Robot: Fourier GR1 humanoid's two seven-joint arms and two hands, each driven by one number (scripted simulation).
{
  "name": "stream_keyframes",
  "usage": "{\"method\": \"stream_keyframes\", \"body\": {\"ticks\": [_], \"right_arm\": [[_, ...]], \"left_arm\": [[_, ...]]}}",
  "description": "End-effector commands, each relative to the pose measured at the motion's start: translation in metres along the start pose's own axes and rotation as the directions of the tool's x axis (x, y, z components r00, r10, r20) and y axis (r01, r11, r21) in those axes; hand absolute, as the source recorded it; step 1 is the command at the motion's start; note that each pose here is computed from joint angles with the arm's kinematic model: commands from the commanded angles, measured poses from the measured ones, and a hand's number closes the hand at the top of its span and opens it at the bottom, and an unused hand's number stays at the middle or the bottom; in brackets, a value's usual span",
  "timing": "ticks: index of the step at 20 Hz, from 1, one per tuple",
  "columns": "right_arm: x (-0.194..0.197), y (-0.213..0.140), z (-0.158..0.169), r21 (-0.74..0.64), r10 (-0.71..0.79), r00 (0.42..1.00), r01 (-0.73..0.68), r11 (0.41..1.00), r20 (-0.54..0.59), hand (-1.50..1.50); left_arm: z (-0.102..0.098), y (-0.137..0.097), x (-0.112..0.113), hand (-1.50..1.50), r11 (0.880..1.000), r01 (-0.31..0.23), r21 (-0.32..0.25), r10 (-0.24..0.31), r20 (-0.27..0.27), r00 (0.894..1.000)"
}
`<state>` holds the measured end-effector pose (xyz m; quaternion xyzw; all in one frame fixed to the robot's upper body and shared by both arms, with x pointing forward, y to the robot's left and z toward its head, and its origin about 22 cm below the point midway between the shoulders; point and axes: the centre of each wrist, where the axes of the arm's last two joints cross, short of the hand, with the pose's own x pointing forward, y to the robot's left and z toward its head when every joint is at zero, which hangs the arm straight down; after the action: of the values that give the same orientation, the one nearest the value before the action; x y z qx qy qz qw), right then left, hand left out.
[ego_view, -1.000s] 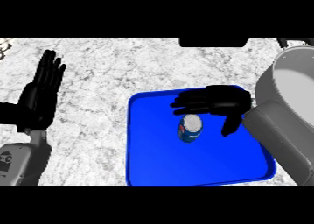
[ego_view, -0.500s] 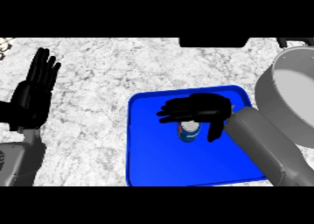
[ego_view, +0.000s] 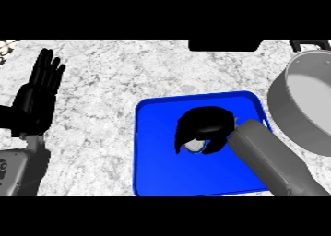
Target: Pick the can from the tray and place it in the pot
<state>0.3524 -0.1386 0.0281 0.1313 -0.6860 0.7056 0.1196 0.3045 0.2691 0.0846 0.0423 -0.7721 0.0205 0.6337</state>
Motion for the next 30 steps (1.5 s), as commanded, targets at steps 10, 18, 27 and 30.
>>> {"method": "stream_keyframes", "body": {"ticks": [10, 18, 27, 30], "right_arm": [[0.005, -0.006, 0.034, -0.149, 0.096, 0.995, -0.096, 0.984, -0.007, 1.50], [0.084, 0.079, 0.014, -0.163, -0.059, 0.887, -0.019, 0.986, -0.458, 1.50], [0.167, 0.032, 0.035, -0.435, -0.102, 0.669, -0.352, 0.829, -0.736, 1.50], [0.199, 0.004, 0.048, -0.475, -0.133, 0.583, -0.485, 0.734, -0.801, 1.50]], "left_arm": [[0.006, 0.022, 0.002, 0.00, 1.000, 0.016, -0.001, -0.016, -0.020, 1.000], [0.016, 0.031, -0.014, 0.00, 0.991, 0.046, 0.126, -0.039, -0.055, 0.998], [0.026, 0.046, -0.014, 0.00, 0.986, 0.052, 0.161, -0.047, -0.033, 0.998], [0.029, 0.039, -0.012, 0.00, 0.990, 0.059, 0.131, -0.056, -0.031, 0.998]]}}
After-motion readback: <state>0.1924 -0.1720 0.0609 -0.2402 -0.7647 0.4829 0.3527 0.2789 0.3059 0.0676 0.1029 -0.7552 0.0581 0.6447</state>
